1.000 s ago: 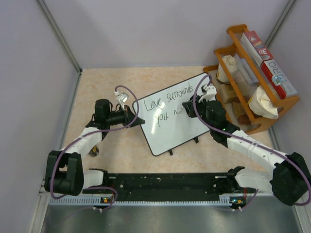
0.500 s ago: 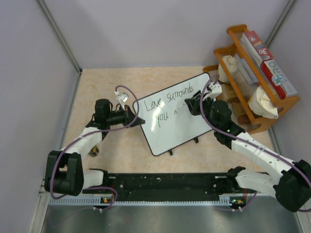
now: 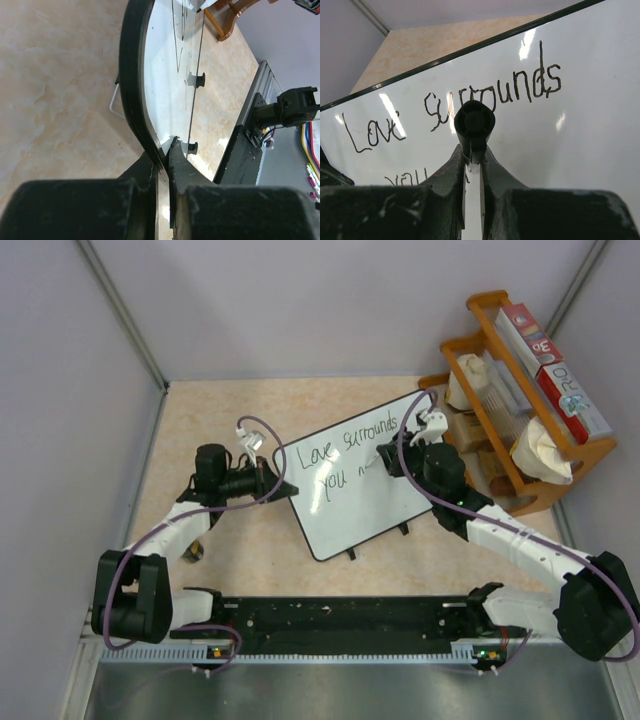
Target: Write a sentence on the whiteboard
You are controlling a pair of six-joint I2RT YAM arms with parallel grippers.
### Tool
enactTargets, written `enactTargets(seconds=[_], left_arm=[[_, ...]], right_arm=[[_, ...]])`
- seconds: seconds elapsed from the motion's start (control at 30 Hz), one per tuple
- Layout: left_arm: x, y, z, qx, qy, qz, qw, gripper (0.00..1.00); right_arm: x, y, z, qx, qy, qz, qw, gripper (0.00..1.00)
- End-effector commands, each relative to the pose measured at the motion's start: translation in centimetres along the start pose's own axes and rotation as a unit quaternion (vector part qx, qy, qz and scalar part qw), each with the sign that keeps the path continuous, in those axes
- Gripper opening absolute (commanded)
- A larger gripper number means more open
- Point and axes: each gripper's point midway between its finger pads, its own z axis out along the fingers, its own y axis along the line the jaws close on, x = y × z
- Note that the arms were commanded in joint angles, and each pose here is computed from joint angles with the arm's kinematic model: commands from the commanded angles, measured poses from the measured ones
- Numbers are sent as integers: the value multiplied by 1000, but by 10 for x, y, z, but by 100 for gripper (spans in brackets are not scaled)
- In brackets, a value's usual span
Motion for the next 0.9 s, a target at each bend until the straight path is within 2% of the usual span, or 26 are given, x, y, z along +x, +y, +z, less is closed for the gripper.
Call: enactTargets(seconds=[0.0, 0.27, 0.87], left_arm=[[22, 38, 4, -64, 30, 101, 992, 0], [22, 38, 4, -64, 30, 101, 992, 0], [22, 38, 3, -64, 29, 102, 992, 0]], right_arm=[[-34, 6, 3, -3, -52, 5, 999, 0], [-40, 4, 0, 3, -63, 6, 998, 0], [-1, -1, -1, -4, -4, 3, 1000, 0]])
